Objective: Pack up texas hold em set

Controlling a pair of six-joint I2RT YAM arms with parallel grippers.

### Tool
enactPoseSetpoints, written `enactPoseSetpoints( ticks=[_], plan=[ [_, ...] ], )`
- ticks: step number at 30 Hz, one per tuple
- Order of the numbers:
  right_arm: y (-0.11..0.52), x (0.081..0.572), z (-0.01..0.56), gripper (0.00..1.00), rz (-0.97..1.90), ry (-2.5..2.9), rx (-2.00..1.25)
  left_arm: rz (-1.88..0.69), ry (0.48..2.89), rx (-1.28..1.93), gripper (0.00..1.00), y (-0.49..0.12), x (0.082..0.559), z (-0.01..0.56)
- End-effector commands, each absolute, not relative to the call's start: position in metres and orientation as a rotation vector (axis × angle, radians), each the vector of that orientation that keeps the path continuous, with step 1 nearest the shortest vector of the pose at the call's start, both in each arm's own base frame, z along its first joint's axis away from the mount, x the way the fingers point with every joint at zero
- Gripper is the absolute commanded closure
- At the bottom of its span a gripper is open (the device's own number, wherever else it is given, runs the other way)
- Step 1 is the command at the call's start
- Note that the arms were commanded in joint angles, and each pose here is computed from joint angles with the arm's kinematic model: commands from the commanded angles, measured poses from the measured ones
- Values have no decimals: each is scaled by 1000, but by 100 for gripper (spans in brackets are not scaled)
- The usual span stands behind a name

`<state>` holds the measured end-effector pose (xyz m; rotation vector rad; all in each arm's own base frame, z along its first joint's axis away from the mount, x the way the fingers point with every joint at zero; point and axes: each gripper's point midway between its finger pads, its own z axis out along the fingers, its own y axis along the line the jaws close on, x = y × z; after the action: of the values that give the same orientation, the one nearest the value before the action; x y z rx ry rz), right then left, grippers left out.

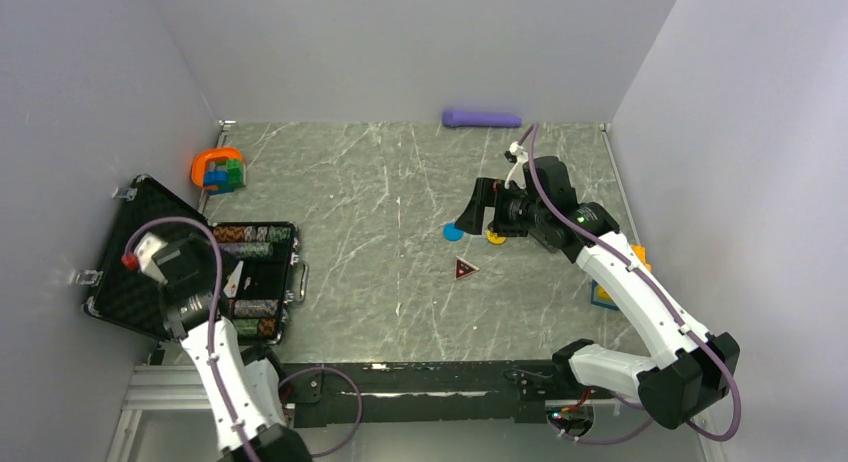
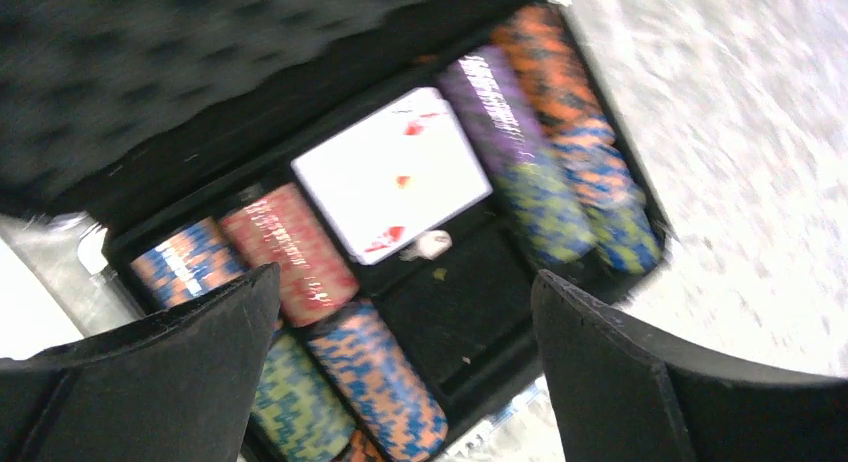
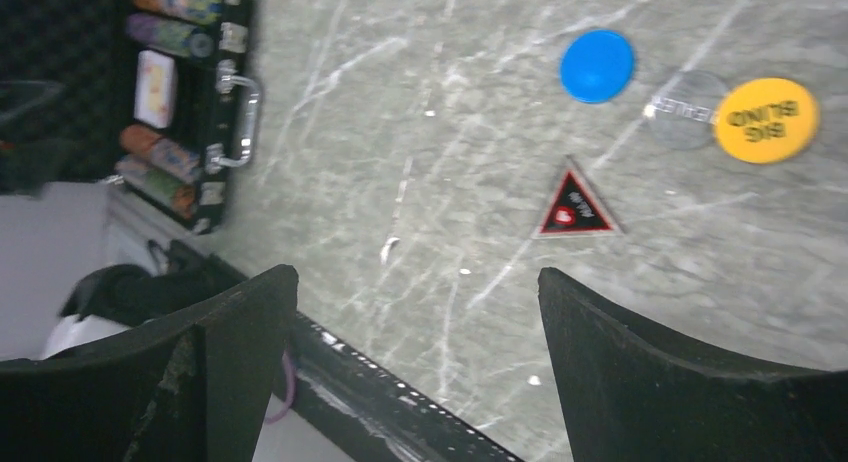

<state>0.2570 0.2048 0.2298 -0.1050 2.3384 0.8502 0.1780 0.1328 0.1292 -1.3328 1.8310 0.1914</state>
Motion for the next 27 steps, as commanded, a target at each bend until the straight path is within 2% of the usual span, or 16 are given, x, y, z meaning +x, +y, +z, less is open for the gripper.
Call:
enactPoseSetpoints(
  ticks=[1,5,15,21,27],
  plan=[
    [175,269,219,7,611,2342,-92,118,1963,-844,1,101,228,181],
    [156,270,183,10,424,2422,-66,-101,2062,-442,1,37,271,199],
    [156,256,107,10,288,2556,13,-410,1951,139,0,-95,346,270],
    [175,259,77,8,216,2605,-11,-454,1975,205,1,-111,343,247],
    [193,274,60,9,179,2623,-48,-415,1918,217,1,-107,332,256]
  ],
)
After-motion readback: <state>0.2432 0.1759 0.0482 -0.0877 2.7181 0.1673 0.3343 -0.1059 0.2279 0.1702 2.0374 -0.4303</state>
